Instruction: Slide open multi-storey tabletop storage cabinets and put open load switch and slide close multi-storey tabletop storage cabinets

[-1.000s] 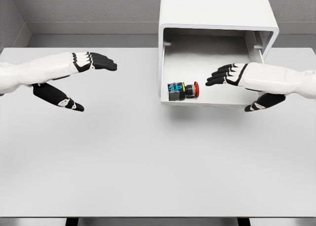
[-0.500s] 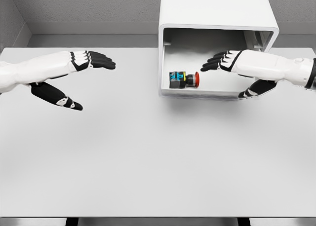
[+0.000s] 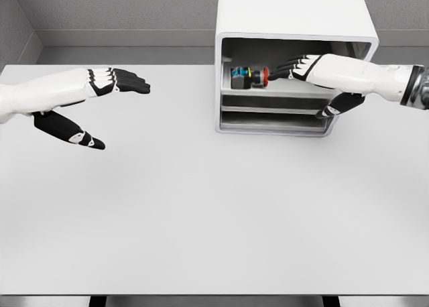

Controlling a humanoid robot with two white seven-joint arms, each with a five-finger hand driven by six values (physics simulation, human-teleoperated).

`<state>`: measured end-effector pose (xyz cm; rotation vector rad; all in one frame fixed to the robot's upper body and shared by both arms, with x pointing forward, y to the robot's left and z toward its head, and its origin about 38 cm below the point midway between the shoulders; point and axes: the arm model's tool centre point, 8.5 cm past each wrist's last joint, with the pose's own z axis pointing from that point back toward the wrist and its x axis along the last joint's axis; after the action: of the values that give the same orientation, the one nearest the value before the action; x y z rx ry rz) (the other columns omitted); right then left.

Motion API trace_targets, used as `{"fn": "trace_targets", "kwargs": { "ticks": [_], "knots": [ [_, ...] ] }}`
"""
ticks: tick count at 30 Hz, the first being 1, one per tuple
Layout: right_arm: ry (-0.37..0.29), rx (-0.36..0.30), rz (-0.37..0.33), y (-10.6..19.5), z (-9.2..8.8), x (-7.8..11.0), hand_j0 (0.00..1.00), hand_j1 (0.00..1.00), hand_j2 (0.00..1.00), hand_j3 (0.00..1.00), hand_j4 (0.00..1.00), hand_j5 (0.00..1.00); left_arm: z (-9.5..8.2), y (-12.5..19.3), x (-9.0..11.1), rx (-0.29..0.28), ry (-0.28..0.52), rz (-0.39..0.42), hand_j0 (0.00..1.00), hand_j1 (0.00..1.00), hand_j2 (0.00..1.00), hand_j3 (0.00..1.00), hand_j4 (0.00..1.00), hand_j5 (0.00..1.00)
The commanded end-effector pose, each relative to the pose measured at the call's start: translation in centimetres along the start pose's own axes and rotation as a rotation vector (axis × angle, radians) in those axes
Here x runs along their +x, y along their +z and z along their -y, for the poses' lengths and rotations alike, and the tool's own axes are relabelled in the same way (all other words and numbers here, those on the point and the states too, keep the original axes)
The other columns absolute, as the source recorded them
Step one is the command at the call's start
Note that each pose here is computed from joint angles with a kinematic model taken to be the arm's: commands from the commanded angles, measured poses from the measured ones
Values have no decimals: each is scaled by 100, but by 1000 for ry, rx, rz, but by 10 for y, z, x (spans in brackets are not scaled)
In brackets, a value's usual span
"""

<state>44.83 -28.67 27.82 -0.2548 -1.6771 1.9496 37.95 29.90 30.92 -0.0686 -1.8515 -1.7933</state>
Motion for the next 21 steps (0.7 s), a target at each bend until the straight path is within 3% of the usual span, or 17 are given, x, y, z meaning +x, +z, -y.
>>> {"fn": "trace_targets", "kwargs": {
  "ticks": [1, 3, 5, 6, 12, 21],
  "knots": [
    [2, -13, 4, 1, 4, 2, 100, 100, 100, 100, 100, 100, -1, 0, 0, 3, 6, 0, 100, 100, 100, 100, 100, 100],
    [11, -9, 2, 8, 5, 4, 100, 100, 100, 100, 100, 100, 0, 0, 0, 3, 7, 0, 100, 100, 100, 100, 100, 100],
    [53, 14, 31, 19, 9, 23, 100, 100, 100, 100, 100, 100, 0, 0, 0, 3, 7, 0, 100, 100, 100, 100, 100, 100],
    [55, 40, 33, 27, 2, 28, 100, 100, 100, 100, 100, 100, 0, 0, 0, 3, 7, 0, 100, 100, 100, 100, 100, 100],
    [24, 100, -30, 54, -18, 20, 100, 100, 100, 100, 100, 100, 0, 0, 0, 3, 7, 0, 100, 100, 100, 100, 100, 100],
    [37, 109, -28, 58, -16, 24, 100, 100, 100, 100, 100, 100, 3, 1, -1, -3, 13, -3, 100, 100, 100, 100, 100, 100]
  ]
}}
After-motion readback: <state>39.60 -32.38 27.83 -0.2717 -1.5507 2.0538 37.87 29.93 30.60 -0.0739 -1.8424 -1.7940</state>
